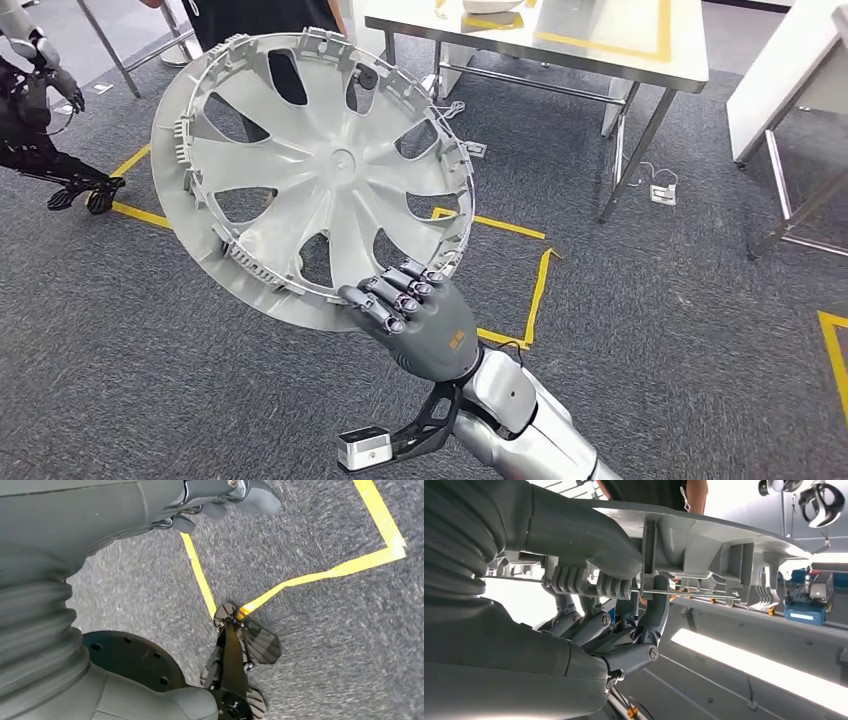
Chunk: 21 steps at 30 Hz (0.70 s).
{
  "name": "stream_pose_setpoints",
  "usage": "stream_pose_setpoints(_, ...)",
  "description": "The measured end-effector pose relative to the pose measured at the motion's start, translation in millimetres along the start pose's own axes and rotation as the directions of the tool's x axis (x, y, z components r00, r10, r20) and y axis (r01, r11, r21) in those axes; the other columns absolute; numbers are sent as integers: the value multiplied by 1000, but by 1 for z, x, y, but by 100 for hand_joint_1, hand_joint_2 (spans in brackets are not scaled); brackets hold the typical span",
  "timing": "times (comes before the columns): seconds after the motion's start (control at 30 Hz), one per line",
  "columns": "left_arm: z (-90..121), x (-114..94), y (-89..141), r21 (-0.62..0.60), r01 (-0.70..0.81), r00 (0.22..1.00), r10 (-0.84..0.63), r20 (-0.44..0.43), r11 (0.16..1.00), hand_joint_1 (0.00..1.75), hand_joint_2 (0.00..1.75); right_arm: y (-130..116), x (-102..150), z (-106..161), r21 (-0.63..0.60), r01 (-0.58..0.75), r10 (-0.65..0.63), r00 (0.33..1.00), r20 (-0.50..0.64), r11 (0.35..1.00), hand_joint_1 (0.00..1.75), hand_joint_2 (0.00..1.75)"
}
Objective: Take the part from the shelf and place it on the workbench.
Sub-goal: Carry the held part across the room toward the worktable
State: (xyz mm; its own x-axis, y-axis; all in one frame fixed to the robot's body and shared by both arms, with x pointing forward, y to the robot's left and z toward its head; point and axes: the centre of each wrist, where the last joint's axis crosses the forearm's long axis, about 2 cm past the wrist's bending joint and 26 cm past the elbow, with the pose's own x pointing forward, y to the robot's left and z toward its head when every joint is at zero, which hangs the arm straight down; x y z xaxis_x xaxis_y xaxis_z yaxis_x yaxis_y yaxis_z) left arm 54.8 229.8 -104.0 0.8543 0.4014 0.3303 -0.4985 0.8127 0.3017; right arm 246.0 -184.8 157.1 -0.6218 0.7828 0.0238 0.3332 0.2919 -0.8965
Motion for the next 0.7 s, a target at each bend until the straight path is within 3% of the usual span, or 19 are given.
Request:
stream_pose_setpoints(0.23,2,-3,-1,10,35,999,-35,25,999,0,175,-1,-1,-4,5,8,-8,1000,5,1000,175,175)
stream_pose_setpoints(0.43,4,0,-4,40,264,962,-266,62,964,0,175,-2,-2,-5,-14,21,-21,1000,-4,1000,175,175)
stream_pose_setpoints(0.7,5,-1,-6,31,359,925,-360,119,933,0,175,-1,-2,-4,-39,36,-36,999,-10,999,175,175)
